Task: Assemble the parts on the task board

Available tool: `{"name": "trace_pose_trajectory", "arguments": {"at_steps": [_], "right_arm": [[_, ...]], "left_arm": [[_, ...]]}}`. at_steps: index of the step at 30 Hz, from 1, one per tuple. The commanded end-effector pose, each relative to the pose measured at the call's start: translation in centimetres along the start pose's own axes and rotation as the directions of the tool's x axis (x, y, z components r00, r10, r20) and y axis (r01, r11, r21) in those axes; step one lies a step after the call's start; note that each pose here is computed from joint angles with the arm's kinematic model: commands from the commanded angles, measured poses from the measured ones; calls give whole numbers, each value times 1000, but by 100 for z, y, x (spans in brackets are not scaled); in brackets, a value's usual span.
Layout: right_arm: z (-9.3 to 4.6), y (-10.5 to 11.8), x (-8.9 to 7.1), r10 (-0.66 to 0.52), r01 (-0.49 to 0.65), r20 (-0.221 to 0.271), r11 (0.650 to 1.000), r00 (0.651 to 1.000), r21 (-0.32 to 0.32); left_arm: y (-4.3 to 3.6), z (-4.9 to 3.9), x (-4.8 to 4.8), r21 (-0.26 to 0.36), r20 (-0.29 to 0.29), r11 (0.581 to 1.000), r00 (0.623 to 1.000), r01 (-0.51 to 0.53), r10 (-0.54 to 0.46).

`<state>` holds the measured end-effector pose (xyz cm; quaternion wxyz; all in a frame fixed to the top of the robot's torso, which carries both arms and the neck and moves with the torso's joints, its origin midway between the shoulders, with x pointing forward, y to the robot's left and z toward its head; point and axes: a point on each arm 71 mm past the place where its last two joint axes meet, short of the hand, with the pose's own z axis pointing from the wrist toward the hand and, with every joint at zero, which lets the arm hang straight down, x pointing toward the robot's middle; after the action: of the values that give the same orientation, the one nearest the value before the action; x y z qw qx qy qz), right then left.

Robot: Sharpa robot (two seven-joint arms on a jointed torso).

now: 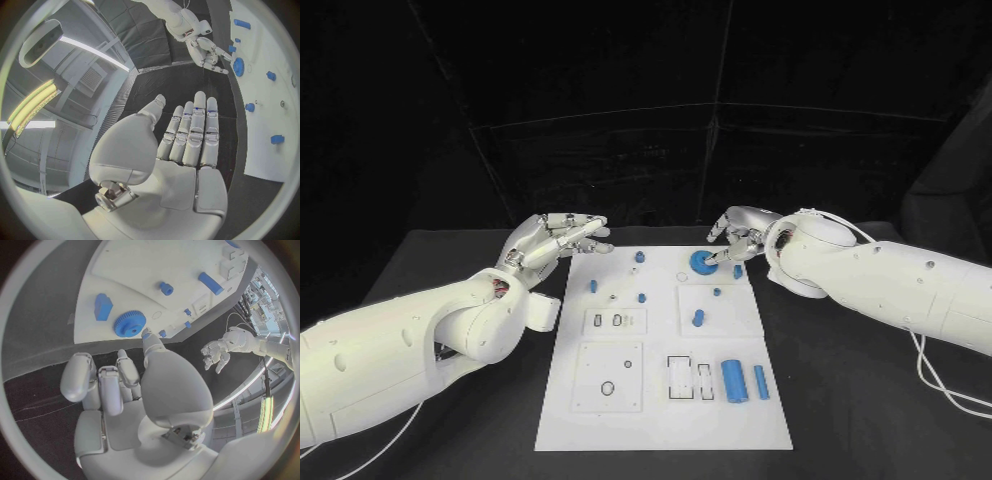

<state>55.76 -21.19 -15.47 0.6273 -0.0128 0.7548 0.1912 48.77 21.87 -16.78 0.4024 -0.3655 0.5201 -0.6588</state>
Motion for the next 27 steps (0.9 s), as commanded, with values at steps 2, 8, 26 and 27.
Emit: {"name": "trace_pose_trajectory", "arguments": {"at_steps": [2, 8, 26, 27], "right_arm": [[38, 17, 41, -37, 37, -39, 999, 999, -8], [63, 49, 72, -45, 44, -46, 999, 998, -17], [108, 108, 165, -96, 94, -77, 995, 992, -34], [110, 110, 167, -96, 94, -77, 995, 992, -35]], "left_arm": [[-14, 9, 11, 16, -6, 1000, 1000, 8, -8], [-12, 12, 11, 16, -6, 1000, 1000, 9, -8], [-5, 18, 17, 12, -11, 1000, 1000, 12, -12], [-5, 18, 17, 12, -12, 1000, 1000, 12, -12]]}}
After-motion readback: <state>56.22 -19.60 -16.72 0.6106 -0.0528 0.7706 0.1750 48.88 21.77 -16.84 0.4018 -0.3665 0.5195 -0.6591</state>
